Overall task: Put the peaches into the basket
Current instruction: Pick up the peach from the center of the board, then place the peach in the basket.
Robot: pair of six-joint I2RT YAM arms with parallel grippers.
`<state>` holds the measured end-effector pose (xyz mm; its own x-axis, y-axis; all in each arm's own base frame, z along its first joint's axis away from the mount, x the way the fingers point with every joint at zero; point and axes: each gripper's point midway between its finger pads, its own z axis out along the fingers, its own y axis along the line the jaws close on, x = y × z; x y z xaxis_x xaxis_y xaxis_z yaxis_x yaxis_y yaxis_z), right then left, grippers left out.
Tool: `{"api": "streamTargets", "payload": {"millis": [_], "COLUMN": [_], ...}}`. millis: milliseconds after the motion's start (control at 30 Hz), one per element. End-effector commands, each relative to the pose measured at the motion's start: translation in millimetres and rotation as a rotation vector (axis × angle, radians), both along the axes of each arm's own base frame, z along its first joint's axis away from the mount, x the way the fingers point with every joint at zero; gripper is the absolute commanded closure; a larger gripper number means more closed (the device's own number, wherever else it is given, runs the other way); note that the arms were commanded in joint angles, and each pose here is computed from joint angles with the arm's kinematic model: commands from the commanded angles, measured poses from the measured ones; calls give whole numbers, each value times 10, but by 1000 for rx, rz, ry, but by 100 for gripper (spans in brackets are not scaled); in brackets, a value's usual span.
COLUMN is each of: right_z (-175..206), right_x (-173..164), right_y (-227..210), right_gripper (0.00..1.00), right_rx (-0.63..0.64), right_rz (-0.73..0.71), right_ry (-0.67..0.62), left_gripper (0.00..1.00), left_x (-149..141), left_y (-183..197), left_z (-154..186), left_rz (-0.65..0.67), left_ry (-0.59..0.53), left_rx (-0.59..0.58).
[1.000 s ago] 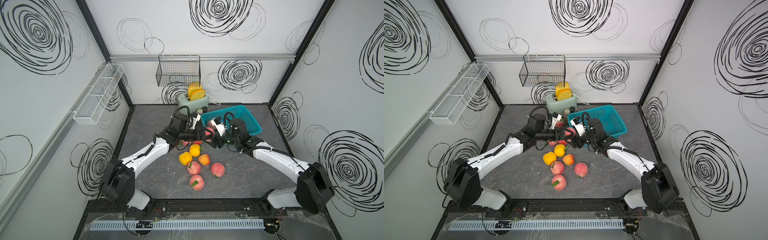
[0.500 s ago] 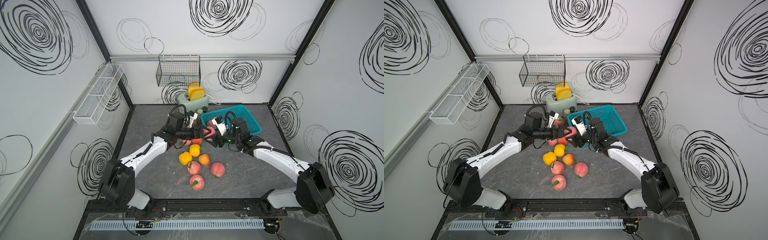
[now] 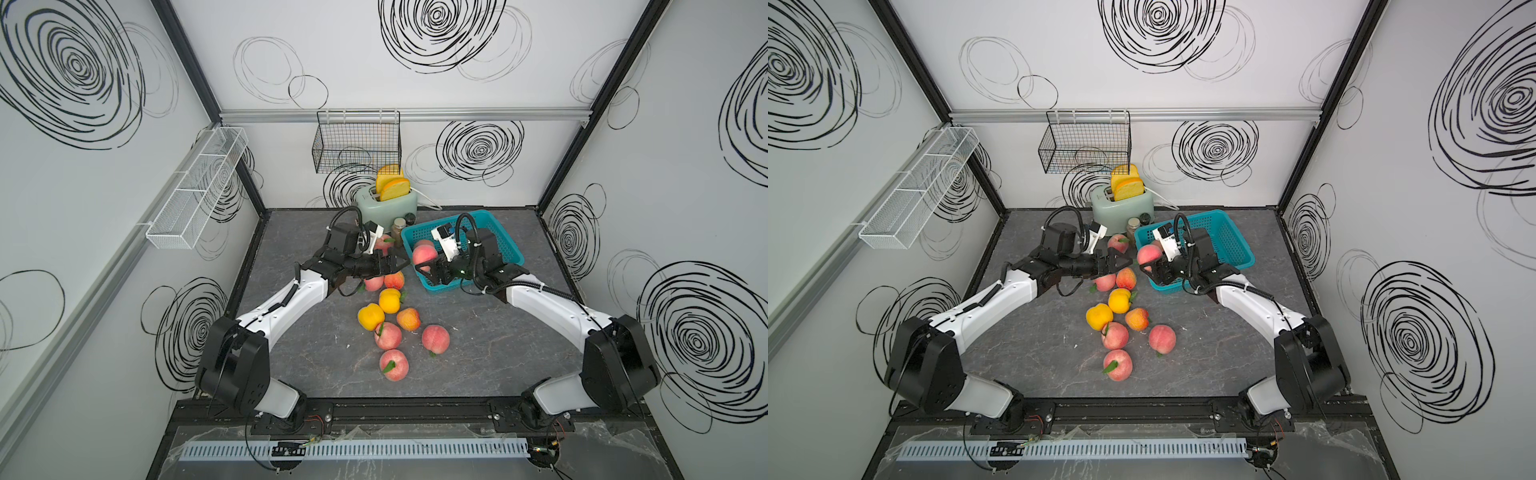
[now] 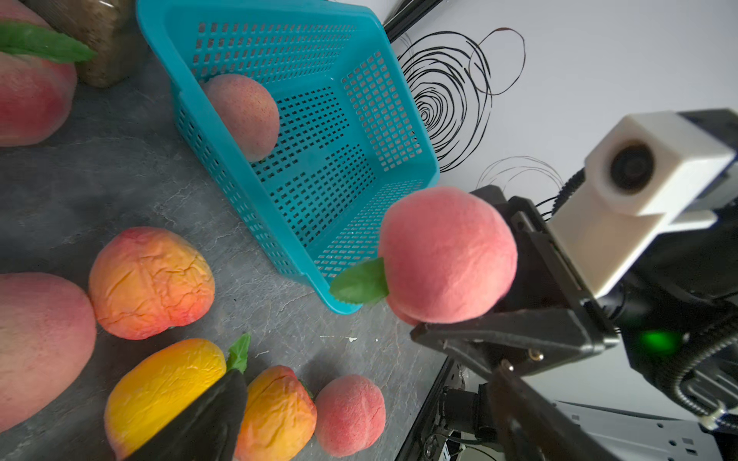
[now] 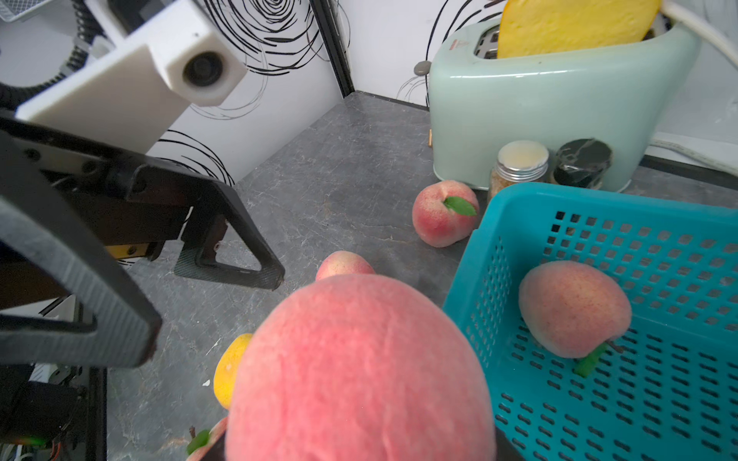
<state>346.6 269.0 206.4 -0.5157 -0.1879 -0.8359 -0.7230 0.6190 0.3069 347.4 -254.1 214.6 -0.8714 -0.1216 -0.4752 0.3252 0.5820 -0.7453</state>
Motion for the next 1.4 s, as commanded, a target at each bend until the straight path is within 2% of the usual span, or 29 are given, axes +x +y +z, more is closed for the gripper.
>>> {"api": "streamTargets", "payload": {"millis": [0,933,1367], "right_z": [10,-141,-326], "right_x": [122,1040,1316], "right_y": [-81,-825,-1050], "right_gripper": [35,35,35], "right_rx": [-13,-86,-106], "right_rz": [-36,-306,-375], "right_ry": [18,101,122], "left_gripper": [2,2,2], "left_x": [101,480,698], "left_y": [87,41,-129], "left_z": [217,457,446], "left_rz": [23,79,85], "left_ry": [-96,-280,-295], "left_rx": [34,168,190]}}
